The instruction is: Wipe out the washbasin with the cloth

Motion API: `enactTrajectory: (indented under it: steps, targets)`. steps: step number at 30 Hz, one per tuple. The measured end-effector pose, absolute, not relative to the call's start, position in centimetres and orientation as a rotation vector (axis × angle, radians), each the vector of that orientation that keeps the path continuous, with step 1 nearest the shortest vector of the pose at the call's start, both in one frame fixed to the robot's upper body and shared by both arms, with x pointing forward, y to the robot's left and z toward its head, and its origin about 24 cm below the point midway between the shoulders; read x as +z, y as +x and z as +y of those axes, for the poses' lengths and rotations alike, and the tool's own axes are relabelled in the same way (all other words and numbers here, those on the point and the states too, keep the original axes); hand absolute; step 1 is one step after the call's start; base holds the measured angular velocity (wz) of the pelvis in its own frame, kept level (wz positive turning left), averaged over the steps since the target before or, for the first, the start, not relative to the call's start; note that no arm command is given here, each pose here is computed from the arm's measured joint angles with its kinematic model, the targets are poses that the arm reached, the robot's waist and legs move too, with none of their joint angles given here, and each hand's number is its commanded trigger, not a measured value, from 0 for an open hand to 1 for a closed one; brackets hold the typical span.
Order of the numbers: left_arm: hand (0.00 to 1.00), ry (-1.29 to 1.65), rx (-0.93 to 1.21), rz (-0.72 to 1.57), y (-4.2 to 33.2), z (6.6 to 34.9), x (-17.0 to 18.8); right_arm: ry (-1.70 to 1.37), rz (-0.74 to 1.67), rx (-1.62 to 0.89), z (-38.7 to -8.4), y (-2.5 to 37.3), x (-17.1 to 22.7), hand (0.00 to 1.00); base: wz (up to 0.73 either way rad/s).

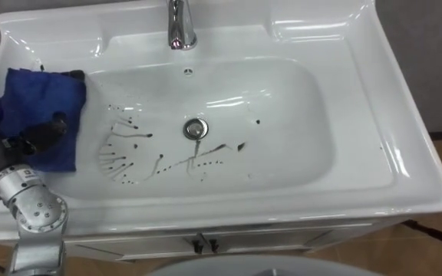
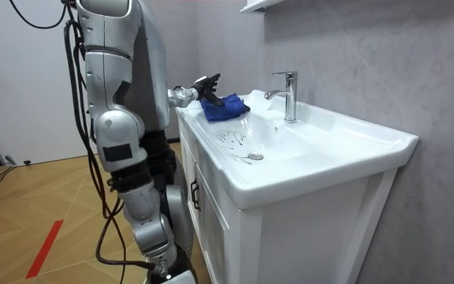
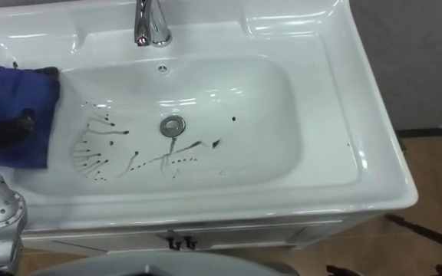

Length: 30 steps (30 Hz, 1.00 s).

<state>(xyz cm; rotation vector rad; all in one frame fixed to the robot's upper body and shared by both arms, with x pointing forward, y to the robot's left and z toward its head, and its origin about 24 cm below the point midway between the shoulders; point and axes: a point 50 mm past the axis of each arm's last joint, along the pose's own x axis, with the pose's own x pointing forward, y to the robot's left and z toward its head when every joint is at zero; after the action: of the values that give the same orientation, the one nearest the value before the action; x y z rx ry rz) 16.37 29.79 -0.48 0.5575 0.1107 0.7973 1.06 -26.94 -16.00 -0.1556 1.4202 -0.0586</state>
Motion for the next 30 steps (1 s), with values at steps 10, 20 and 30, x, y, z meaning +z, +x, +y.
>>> enactTrajectory:
  steps: [10,20,30]
  targets:
    - [0.00,0.566,0.825,0.124,16.07,30.10,-0.72,-0.157,1.423,-0.062,-26.96,1.02,-16.00,0.00,0.00]
    - [0.00,0.602,0.823,0.119,16.03,29.91,-0.75,-0.155,1.430,-0.065,-26.97,0.93,-16.01,0.00,0.00]
    - [0.00,0.633,0.824,0.159,15.93,29.58,-1.25,-0.148,1.449,-0.062,-27.00,0.71,-16.02,0.00,0.00]
